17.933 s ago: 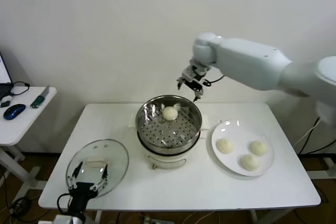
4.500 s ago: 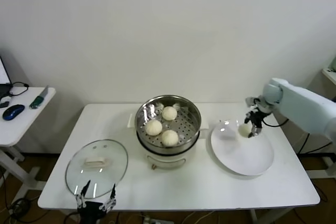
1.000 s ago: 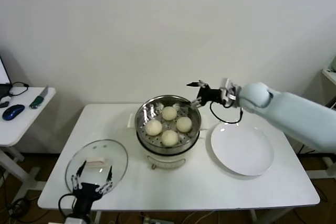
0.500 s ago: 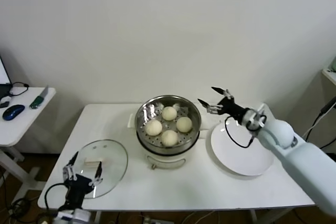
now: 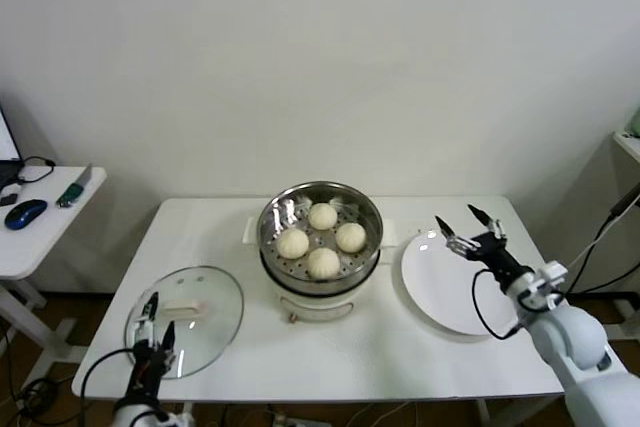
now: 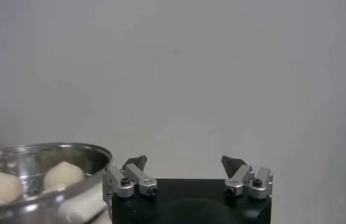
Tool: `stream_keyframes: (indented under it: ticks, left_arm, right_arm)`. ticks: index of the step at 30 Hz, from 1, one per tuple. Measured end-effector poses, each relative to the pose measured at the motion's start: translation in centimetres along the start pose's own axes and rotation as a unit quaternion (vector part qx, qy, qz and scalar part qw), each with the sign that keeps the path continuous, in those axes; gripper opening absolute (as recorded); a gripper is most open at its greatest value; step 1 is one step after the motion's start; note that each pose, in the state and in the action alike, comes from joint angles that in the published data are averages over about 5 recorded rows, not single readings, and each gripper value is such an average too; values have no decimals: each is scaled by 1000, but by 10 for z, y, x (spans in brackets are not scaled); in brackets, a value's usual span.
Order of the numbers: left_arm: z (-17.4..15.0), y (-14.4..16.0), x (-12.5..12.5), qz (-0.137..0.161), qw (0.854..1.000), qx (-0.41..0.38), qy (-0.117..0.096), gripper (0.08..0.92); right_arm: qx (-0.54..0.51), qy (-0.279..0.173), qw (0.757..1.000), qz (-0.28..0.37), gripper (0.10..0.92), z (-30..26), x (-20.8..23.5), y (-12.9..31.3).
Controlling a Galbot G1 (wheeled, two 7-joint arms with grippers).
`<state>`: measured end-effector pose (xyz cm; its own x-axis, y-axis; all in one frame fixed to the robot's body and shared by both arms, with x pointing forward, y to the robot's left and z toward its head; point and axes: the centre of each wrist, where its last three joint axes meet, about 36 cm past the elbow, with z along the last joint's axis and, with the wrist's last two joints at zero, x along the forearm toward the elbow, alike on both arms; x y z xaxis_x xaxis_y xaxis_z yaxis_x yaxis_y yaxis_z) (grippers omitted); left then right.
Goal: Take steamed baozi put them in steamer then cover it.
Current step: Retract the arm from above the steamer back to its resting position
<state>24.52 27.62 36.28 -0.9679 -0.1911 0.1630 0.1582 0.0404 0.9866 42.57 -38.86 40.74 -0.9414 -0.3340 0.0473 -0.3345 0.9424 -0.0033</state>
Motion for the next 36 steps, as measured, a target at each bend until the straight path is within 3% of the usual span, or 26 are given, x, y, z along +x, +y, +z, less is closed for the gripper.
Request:
stream_keyframes:
  ticks: [17, 36]
  left_arm:
    - [-12, -63, -52, -4, 997, -76, 8, 823]
    - [0, -84, -112, -21, 995, -94, 27, 823]
  right_arm:
    - [-27, 34, 997, 59, 823, 54, 52, 13]
    - [-29, 43, 996, 67, 823, 75, 68, 26]
